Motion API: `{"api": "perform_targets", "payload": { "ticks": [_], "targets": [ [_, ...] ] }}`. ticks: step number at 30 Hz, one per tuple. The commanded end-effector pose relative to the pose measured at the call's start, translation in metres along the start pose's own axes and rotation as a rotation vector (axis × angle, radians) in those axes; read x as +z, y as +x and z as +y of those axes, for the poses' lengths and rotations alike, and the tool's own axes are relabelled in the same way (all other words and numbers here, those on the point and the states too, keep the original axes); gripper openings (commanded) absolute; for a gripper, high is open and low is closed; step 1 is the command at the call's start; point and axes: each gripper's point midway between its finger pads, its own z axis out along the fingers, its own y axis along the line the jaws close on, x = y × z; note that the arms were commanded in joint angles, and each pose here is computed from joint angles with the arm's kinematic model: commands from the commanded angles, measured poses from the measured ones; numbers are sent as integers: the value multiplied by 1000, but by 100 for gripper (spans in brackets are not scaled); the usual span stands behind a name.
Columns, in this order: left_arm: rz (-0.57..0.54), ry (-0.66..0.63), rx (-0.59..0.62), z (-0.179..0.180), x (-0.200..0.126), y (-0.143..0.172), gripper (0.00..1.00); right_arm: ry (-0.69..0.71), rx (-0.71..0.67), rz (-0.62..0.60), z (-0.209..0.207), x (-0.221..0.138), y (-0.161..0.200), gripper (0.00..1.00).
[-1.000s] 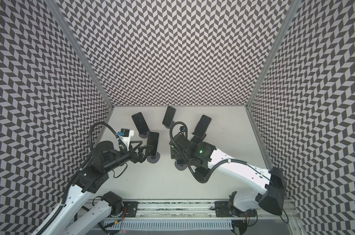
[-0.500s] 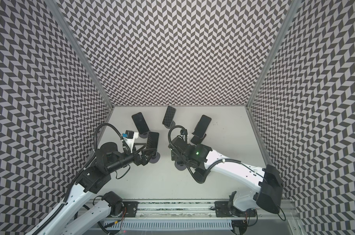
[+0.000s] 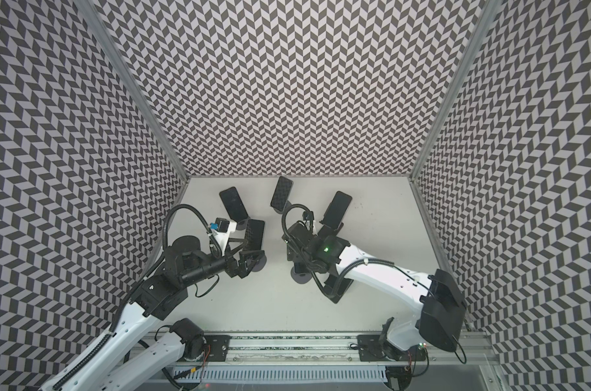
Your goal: Remove the phone from the phone stand
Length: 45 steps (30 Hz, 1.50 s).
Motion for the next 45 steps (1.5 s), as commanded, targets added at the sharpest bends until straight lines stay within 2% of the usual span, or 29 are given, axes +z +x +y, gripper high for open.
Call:
{"api": "perform_targets", "payload": {
  "ticks": [1, 9, 22, 45],
  "targets": [
    [-7, 14, 6, -3, 1, -2, 99, -27, 1, -10, 4, 7, -3, 87],
    [-12, 9, 2, -1, 6, -5, 99, -56, -28, 11, 12, 15, -2, 89],
    [-1, 14, 12, -2, 8, -3, 98, 1, -85, 114, 14, 35, 12, 90],
    [13, 23, 41, -7, 12, 1, 99, 23, -59, 98, 8, 39, 15, 86]
  ]
}}
